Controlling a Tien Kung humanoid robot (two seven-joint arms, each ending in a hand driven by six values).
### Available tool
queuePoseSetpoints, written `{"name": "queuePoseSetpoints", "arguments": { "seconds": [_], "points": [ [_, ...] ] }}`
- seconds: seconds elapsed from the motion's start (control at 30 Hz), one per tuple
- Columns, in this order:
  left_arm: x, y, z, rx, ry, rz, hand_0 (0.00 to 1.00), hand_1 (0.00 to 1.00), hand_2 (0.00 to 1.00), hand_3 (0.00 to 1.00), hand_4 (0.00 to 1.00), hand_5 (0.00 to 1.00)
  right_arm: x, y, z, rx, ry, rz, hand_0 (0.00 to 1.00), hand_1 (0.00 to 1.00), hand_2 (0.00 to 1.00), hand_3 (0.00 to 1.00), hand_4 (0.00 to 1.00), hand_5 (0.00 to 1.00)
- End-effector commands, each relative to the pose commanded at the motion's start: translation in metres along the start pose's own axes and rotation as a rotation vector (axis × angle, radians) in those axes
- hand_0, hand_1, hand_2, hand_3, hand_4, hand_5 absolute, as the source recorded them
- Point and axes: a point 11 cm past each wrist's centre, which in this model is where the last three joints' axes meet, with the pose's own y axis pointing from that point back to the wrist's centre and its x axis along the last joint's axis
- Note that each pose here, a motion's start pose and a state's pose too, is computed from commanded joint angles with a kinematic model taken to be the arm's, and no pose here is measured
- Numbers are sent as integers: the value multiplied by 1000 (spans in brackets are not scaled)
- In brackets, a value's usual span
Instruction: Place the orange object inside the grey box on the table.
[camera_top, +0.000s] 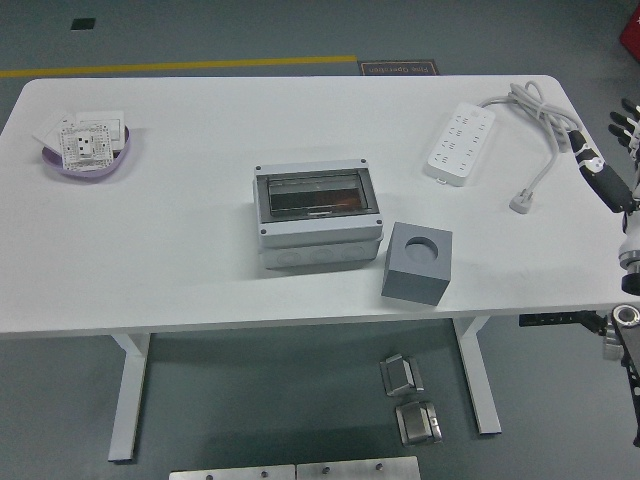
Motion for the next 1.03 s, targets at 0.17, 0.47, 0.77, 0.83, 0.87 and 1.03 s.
{"name": "queuePoseSetpoints", "arguments": {
  "seconds": [0.17, 0.47, 0.77, 0.83, 0.87, 1.03],
  "points": [
    [-1, 0, 0, 0, 2, -1, 631, 545, 537, 578, 395, 93, 2, 0, 0, 0, 3, 8, 869, 801, 821, 880, 909, 461],
    [-4, 0, 0, 0, 4, -6, 631, 545, 537, 578, 396, 92, 5, 0, 0, 4, 9, 16, 867, 798, 814, 872, 909, 464],
    [-6, 0, 0, -1, 6, -9, 631, 545, 537, 578, 396, 93, 4, 1, 0, 6, 7, 16, 867, 797, 813, 874, 907, 463],
    [-6, 0, 0, -1, 7, -10, 631, 545, 537, 578, 396, 93, 5, 1, 0, 6, 7, 19, 867, 797, 813, 874, 907, 463],
    [-6, 0, 0, -1, 7, -10, 631, 546, 537, 580, 398, 91, 5, 1, 0, 6, 8, 19, 864, 795, 813, 872, 908, 463],
    [-7, 0, -1, 1, 9, -11, 631, 546, 537, 580, 398, 91, 6, 2, 2, 1, 10, 23, 864, 795, 813, 872, 908, 463]
  ]
}}
